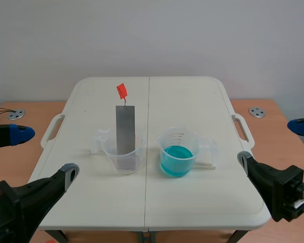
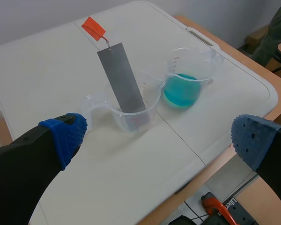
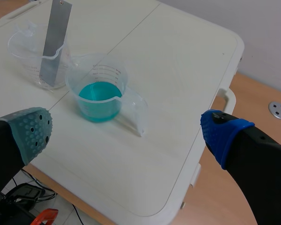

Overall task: Hold the metal plate by the orange handle, dip it into the blue solution, take it out and point at it, then put the plate back in the beaker on the left.
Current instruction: 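Lift the metal plate out of the left beaker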

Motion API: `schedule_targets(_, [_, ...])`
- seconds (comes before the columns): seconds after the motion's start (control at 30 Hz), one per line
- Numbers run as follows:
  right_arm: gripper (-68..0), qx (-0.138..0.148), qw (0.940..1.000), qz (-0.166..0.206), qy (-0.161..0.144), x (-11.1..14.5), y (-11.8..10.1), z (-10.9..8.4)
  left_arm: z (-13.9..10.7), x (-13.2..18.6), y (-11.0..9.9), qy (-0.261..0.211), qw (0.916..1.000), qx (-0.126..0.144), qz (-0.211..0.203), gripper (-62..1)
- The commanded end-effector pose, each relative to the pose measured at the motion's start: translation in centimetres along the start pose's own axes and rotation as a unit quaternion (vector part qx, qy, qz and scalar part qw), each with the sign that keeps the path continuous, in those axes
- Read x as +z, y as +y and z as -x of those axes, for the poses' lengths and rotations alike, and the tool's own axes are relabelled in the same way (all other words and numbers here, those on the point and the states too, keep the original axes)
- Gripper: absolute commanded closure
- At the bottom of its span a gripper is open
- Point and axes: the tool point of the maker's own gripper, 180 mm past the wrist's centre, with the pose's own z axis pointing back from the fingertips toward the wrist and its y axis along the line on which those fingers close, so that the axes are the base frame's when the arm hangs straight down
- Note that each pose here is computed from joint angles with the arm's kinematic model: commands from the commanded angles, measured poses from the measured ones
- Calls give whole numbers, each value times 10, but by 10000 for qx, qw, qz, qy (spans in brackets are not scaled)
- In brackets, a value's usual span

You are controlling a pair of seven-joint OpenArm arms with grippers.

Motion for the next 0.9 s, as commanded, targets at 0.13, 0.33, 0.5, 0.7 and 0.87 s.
schedule_targets(0.13, [-663,15,9993,-26,-373,0,1,-18,5,0,-1,197,9998,15,-4,-623])
schedule_targets(0.33, [-663,14,9993,-28,-380,0,1,-18,6,0,-1,220,9998,15,-4,-623])
schedule_targets(0.5, [-663,17,9993,-32,-381,0,2,-18,5,0,0,209,9998,14,-5,-623])
schedule_targets(0.7, [-663,15,9989,-47,-464,0,2,-21,4,-1,0,181,9998,4,-12,-623])
schedule_targets(0.87, [-663,56,9982,-56,-599,-3,0,-28,4,-1,2,188,9998,-5,-58,-248])
